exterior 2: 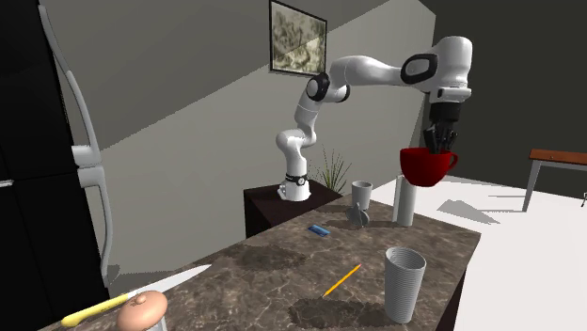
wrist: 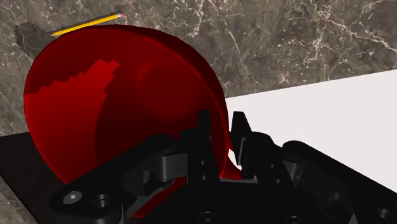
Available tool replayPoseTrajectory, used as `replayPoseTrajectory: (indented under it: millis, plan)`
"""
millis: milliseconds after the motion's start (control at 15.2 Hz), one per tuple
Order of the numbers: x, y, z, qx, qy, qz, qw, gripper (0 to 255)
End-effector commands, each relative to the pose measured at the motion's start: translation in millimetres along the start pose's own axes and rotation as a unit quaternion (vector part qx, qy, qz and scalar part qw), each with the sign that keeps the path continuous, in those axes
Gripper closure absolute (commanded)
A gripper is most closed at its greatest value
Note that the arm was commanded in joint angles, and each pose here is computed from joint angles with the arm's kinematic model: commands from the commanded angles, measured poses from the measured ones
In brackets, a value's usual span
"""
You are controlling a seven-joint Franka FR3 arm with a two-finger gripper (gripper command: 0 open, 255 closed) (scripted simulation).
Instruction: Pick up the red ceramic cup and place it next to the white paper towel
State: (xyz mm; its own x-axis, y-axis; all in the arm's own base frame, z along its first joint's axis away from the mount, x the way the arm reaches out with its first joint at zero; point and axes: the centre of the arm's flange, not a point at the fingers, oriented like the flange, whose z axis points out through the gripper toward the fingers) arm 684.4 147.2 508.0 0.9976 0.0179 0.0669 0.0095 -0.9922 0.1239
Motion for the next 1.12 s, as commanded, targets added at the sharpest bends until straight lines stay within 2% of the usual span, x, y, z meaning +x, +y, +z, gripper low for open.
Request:
replayPoseTrajectory:
  millis: [0,1056]
  plan:
    - [0,-1,10,0.0,0.001,0.0,1.0,255]
    - [-5,-12,94,0.0,0.001,0.0,1.0,255]
